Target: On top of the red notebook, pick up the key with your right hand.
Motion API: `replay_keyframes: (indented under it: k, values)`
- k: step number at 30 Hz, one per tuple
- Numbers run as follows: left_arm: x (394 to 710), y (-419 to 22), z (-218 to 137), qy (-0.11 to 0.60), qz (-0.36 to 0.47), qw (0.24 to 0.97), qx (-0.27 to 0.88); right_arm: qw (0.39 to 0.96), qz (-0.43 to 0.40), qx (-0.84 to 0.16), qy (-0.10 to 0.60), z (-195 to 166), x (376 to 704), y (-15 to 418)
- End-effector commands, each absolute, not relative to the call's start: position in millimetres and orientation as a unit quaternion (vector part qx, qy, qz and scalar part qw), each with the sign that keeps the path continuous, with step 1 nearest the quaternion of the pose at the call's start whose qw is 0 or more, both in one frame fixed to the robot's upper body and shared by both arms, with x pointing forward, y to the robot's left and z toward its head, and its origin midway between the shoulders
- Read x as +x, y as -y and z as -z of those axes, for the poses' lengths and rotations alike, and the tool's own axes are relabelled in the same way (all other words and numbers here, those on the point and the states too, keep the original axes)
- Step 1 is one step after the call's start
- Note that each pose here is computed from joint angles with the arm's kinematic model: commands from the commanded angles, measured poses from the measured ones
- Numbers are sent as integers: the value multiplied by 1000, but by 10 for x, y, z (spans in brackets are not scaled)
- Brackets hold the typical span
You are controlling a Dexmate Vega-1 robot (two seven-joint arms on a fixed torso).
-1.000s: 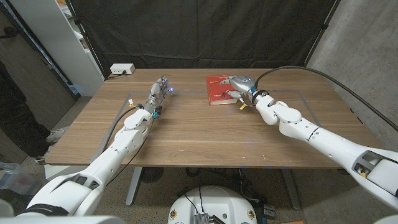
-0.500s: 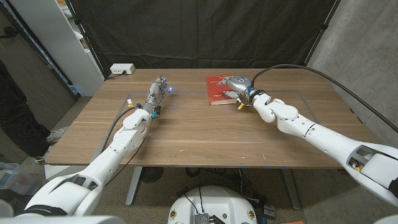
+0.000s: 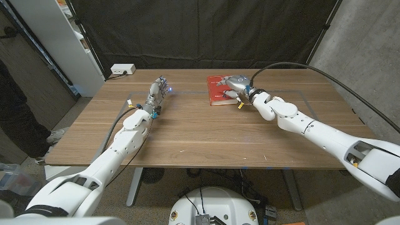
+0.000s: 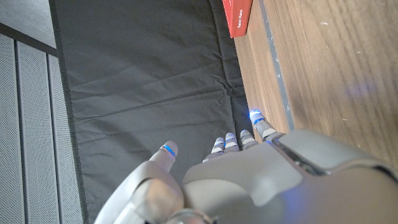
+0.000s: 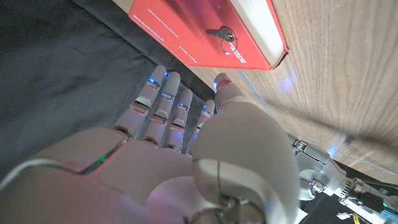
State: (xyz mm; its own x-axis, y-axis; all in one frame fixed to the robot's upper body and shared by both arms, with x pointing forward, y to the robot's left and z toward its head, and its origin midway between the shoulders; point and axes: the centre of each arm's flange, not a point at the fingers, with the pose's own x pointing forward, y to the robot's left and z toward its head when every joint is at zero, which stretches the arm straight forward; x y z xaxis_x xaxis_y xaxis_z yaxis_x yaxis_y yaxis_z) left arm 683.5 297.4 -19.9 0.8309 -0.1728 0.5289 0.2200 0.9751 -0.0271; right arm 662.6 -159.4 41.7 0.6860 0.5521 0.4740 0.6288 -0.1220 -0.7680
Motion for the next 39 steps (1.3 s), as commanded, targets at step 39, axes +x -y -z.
replay_keyframes:
  k: [39]
  values:
    - [6781, -2985, 129, 281, 101, 953, -45, 522, 20, -761, 385, -361, 6816, 1576]
